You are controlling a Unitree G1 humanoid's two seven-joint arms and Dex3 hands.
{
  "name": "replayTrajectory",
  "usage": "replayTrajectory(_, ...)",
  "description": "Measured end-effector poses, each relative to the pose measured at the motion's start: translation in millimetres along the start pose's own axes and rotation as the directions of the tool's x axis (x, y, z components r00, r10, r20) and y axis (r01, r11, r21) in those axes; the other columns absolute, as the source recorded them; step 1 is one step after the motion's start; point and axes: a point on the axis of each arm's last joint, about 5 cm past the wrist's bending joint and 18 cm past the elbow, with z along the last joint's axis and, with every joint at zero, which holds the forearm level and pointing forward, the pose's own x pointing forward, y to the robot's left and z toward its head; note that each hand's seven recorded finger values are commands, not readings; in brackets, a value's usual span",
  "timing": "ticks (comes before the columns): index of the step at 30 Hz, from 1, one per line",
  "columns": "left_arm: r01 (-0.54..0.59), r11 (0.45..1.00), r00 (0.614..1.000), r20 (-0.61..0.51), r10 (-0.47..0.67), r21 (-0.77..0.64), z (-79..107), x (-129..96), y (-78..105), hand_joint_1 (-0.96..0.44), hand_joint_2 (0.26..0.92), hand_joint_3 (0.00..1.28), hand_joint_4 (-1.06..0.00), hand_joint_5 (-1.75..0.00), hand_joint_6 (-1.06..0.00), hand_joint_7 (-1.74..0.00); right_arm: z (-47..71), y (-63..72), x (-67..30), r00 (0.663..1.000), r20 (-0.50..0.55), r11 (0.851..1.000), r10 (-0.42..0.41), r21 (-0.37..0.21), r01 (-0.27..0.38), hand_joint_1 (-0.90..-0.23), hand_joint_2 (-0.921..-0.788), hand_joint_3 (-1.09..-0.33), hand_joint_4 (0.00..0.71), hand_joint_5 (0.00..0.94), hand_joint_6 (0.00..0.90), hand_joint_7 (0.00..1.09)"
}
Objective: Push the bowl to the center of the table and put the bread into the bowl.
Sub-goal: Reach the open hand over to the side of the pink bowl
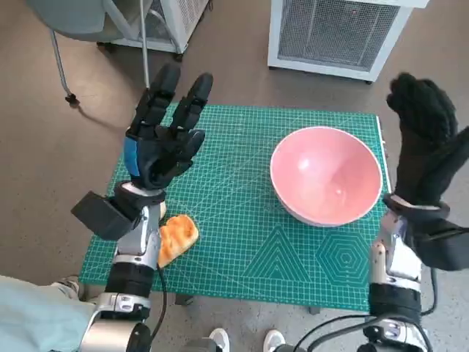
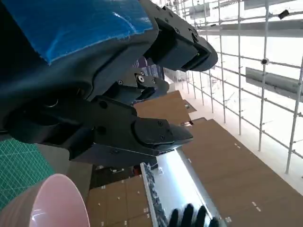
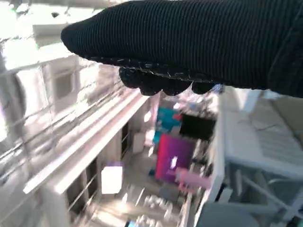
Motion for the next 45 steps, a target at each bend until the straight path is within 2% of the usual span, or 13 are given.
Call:
replayTrajectory(4,-0.001,1.0,1.0,0.0,0.001,-0.001,0.0,0.0,-0.1,-0.11,0.921,0.21,-0.5,0.0,-0.55,-0.01,-10.4,-7.4,-10.5,0.997,-0.064,0.999,-0.051,-0.013,0.05,-0.495,-0.921,-0.731,0.294,0.014,-0.001,0.63)
replayTrajectory(10,-0.001,1.0,1.0,0.0,0.001,-0.001,0.2,0.2,-0.3,-0.11,0.921,0.2,-0.5,0.0,-0.55,-0.01,-23.5,-14.3,-24.8,0.98,-0.16,0.993,-0.12,-0.031,0.116,-0.446,-0.921,-0.767,0.286,0.008,-0.001,0.62)
replayTrajectory(15,-0.001,1.0,1.0,0.004,0.001,0.0,1.1,0.9,-0.1,-0.11,0.921,0.2,-0.5,0.0,-0.55,-0.01,-36.5,-15.9,-39.8,0.946,-0.275,0.985,-0.172,-0.048,0.165,-0.44,-0.921,-0.78,0.289,0.009,0.002,0.61)
replayTrajectory(21,-0.001,1.0,1.0,0.0,0.001,-0.002,1.1,1.1,-0.2,-0.12,0.921,0.2,-0.5,0.0,-0.55,-0.01,-47.9,-11.8,-48.8,0.895,-0.4,0.98,-0.194,-0.046,0.192,-0.444,-0.921,-0.789,0.288,0.007,0.007,0.61)
replayTrajectory(25,0.0,1.0,1.0,-0.003,0.0,-0.003,1.2,1.3,0.0,-0.12,0.921,0.2,-0.5,0.0,-0.55,-0.01,-52.4,-8.0,-49.8,0.868,-0.457,0.979,-0.192,-0.033,0.199,-0.44,-0.921,-0.801,0.284,0.003,0.027,0.57)
replayTrajectory(32,0.004,1.0,1.0,0.001,-0.004,0.001,2.9,2.4,0.9,-0.12,0.921,0.2,-0.5,0.0,-0.55,-0.01,-56.3,0.8,-43.5,0.845,-0.509,0.982,-0.163,-0.002,0.188,-0.443,-0.921,-0.803,0.274,0.0,0.033,0.55)
replayTrajectory(45,0.01,1.0,1.0,-0.011,-0.01,0.022,5.6,-1.0,8.0,-0.12,0.921,0.2,-0.5,0.0,-0.55,-0.01,-64.1,20.3,-46.7,0.801,-0.595,0.989,-0.069,0.064,0.133,-0.446,-0.921,-0.804,0.278,0.005,0.074,0.47)
